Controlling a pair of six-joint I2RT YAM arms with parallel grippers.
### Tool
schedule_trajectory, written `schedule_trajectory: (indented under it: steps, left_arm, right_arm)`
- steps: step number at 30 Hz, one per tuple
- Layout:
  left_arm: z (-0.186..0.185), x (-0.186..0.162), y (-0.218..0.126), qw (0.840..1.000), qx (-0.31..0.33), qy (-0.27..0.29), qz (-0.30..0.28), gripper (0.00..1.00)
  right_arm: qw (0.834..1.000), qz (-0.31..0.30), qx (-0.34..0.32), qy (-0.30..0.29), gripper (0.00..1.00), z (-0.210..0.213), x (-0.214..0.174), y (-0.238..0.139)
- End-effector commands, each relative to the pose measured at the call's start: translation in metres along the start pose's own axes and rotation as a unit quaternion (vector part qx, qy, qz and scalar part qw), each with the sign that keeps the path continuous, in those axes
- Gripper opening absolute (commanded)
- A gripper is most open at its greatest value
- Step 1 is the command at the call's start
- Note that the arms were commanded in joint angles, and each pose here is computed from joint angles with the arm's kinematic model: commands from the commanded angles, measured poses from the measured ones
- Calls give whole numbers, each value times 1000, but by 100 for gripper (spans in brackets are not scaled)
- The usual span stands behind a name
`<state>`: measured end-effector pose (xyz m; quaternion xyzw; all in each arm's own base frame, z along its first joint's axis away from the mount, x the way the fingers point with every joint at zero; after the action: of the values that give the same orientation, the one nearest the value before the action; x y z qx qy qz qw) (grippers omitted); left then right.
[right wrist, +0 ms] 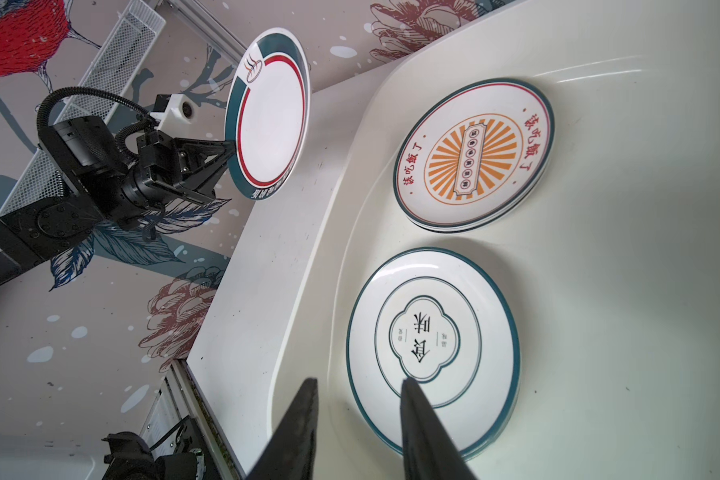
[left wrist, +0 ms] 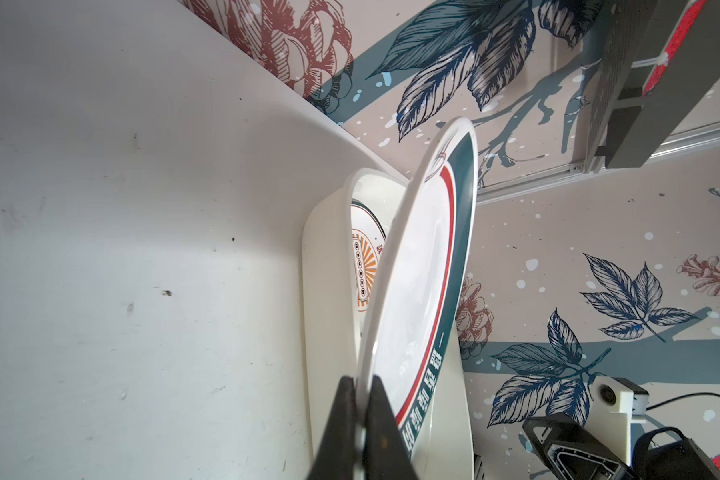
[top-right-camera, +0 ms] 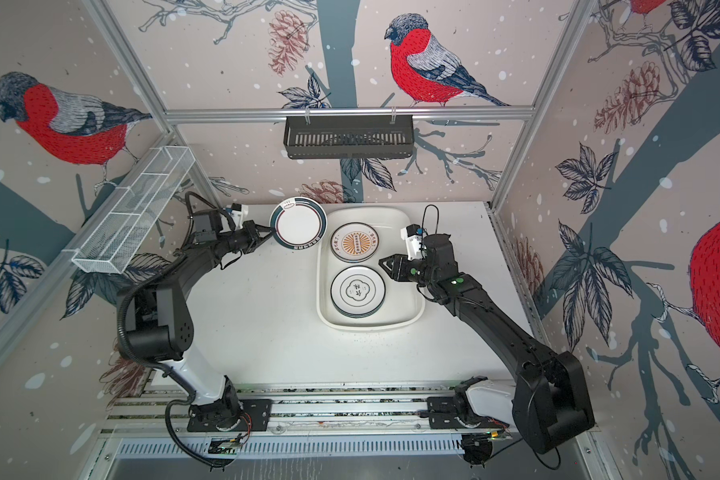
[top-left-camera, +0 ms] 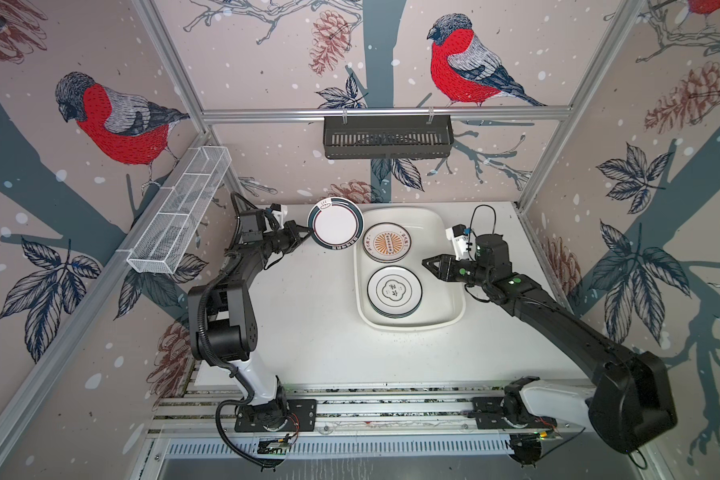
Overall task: Place the plates into the plastic bin on the countertop
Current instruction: 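Lift the upright ring plate toward the bin while the right gripper approaches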
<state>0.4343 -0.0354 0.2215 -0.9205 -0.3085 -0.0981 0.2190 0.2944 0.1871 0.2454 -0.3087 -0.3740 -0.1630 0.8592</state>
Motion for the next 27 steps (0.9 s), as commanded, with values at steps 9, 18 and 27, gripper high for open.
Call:
schedule_trajectory:
  steps: [9, 18, 27]
  left_arm:
    - [-52, -21, 2, 996, -54, 68, 8, 0]
    - [-92, -44, 7, 989, -69, 130, 22, 0]
    - [-115, -58, 8, 983, -87, 160, 34, 0]
  right_arm:
    - [997, -17, 62, -34, 37, 30, 25, 25]
    - [996, -27, 74, -34, 37, 36, 32, 37]
    - [994, -50, 88, -31, 38, 43, 43, 40]
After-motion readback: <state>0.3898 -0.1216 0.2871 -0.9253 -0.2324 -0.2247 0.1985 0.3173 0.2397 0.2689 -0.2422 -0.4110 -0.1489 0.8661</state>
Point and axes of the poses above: each gripper's point midway between its finger pads, its own y axis out along the fingers, its own z axis along the line the jaws close on, x = y × z, the point moved 5 cm from there along -y, back along the fingers, and after that the axes turned 8 degrees about -y, right-handed, at the moved point
